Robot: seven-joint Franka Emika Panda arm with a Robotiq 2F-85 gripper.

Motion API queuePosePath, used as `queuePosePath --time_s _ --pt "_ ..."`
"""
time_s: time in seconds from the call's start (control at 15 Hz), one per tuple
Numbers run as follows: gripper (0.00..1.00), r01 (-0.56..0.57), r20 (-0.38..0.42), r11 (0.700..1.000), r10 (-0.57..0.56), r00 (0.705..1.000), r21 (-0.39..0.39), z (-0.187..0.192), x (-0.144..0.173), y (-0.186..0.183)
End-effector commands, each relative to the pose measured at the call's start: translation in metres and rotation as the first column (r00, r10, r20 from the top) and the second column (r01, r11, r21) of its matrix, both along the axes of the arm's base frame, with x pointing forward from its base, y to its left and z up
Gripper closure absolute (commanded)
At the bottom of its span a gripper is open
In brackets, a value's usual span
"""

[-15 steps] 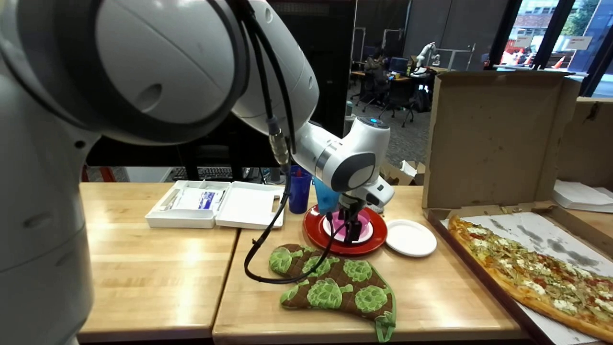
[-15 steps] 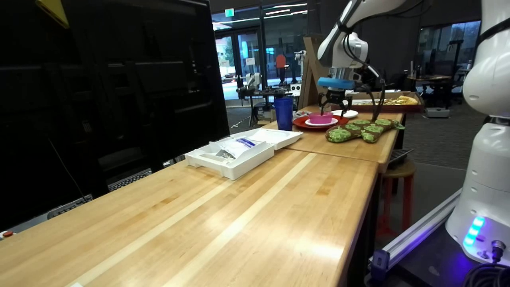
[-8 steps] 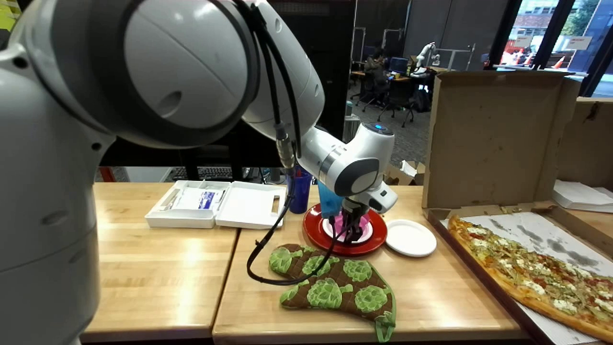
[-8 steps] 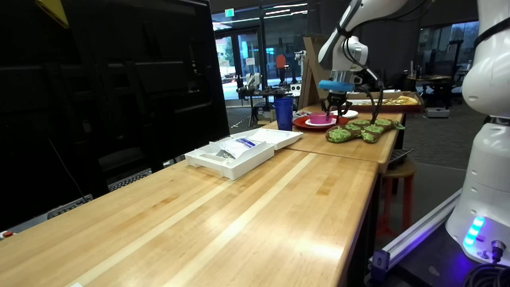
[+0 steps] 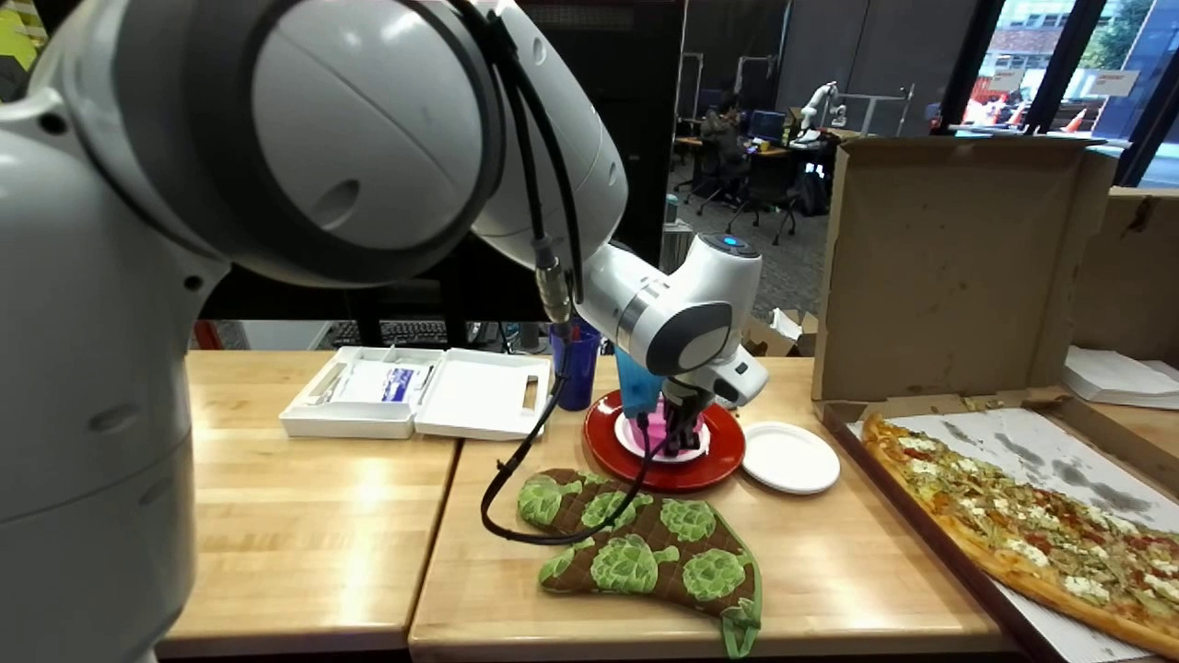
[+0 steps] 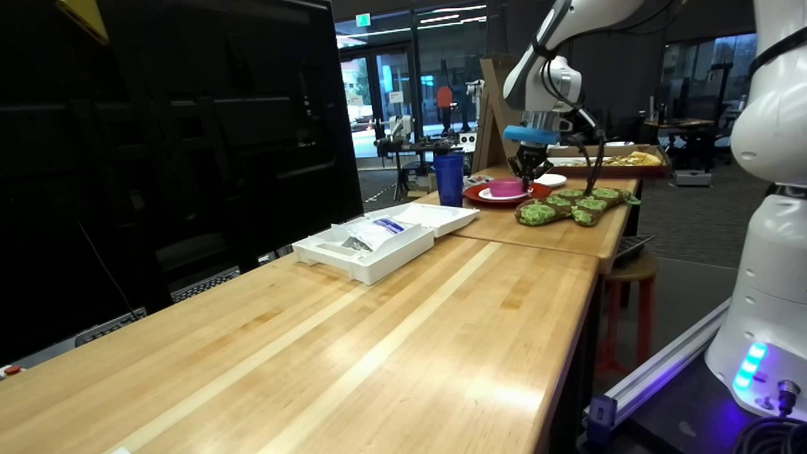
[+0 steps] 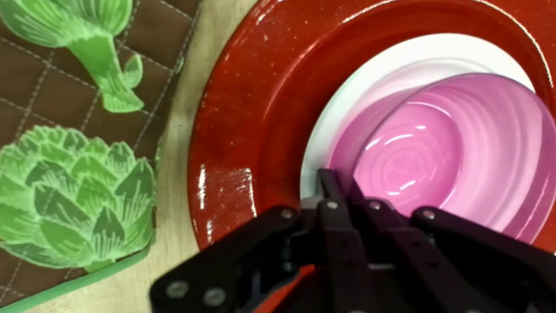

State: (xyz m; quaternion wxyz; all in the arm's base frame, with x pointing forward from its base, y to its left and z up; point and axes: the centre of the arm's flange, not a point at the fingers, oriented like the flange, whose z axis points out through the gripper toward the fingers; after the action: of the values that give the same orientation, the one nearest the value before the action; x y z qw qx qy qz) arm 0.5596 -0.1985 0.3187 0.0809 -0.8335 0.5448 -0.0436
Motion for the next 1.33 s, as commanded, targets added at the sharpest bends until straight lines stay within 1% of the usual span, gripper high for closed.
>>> queuePosePath --time_s 0.0,0.33,0.73,1.07,1.27 --pt "0.99 -0.009 0.020 1.000 0.009 1.000 -0.002 0.005 -0.002 0.001" --pt "0.99 -0.041 0.026 0.999 0.042 0.999 -0.029 0.021 -0.022 0.008" --pt "0.99 -0.092 0.061 0.993 0.097 0.993 -0.077 0.050 -0.070 0.016" --pt "0.99 -0.210 0.081 0.972 0.219 0.972 -0.106 0.059 -0.111 0.028" --pt "0.99 -0.298 0.059 0.946 0.307 0.950 -0.126 0.056 -0.129 0.029"
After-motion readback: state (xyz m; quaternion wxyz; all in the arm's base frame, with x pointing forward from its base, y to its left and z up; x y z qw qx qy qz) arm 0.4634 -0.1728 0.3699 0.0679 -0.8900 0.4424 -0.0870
